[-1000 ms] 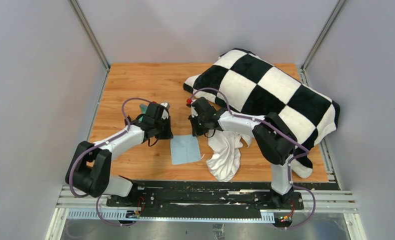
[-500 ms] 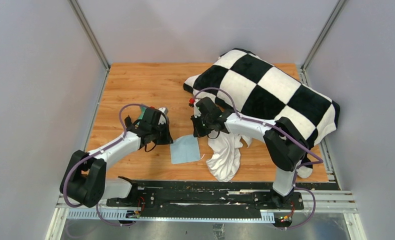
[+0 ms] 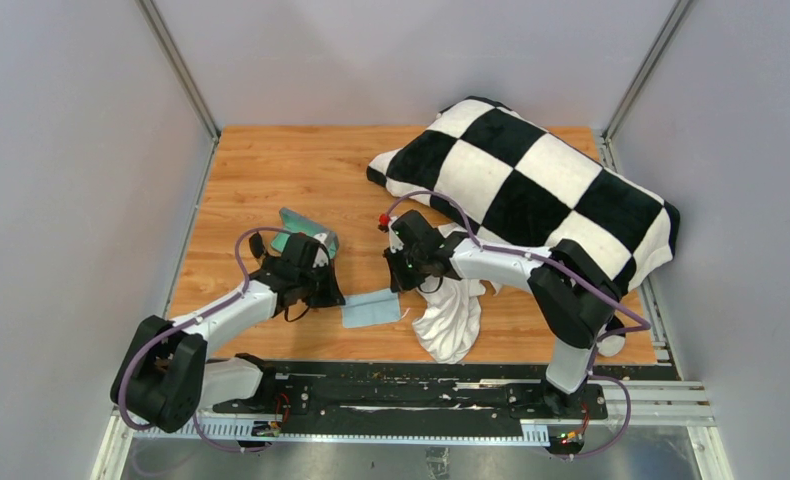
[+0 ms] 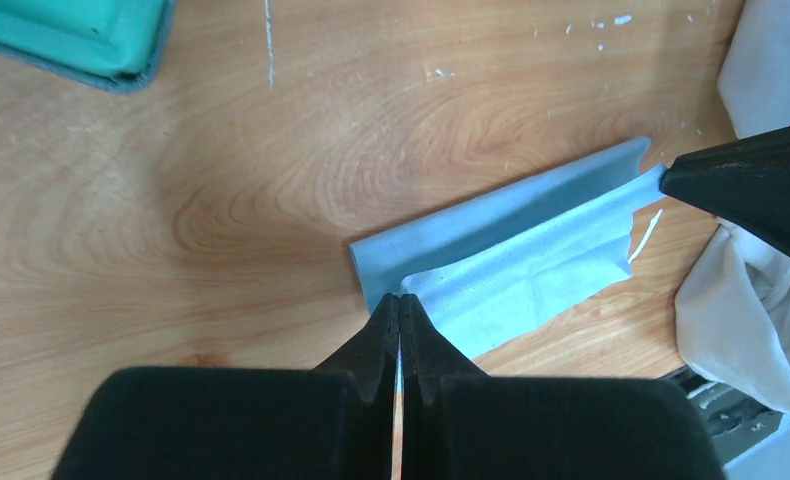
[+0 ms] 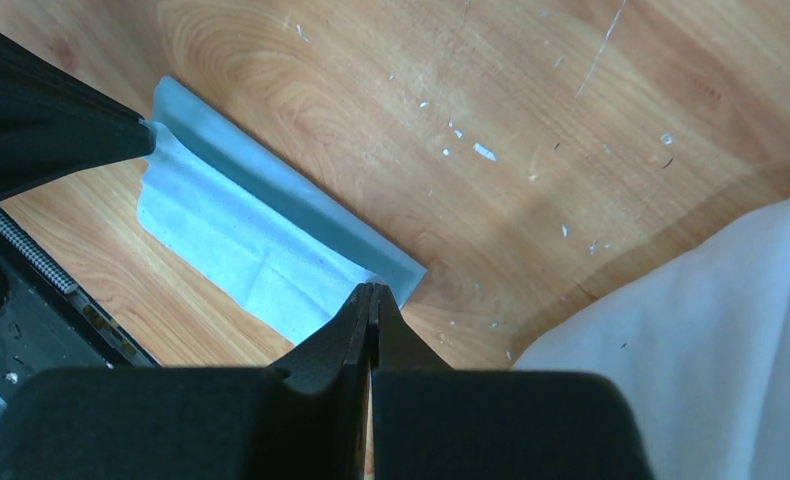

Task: Organize the sunglasses
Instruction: Fold the glasses cleaning cloth at the center of the board.

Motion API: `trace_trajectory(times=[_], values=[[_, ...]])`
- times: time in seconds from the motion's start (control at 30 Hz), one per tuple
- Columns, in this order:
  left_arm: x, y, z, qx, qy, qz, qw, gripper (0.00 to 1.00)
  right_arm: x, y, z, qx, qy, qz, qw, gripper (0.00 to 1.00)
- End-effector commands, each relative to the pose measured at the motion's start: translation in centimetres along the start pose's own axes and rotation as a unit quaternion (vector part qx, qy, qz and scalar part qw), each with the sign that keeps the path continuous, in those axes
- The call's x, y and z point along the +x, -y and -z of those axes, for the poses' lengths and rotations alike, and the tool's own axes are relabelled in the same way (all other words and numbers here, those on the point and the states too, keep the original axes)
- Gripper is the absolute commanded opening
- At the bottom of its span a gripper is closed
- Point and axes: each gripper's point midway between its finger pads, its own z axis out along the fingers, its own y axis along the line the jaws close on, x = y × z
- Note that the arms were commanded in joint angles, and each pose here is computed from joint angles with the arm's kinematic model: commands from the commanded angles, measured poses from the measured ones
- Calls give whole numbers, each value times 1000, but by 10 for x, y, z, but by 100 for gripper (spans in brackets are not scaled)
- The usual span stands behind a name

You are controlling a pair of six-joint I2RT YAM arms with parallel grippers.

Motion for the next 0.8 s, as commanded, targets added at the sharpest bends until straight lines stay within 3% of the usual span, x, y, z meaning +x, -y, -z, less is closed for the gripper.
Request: trace_trajectory(times=[0.0,0.77], values=[[10,6,1,12,-4,7,1000,0,12,-6,8,-6,-7,7,1000,0],[29,6,2,11,-6,19,1000,0,41,-15,9,-18,-35,24,999,0]])
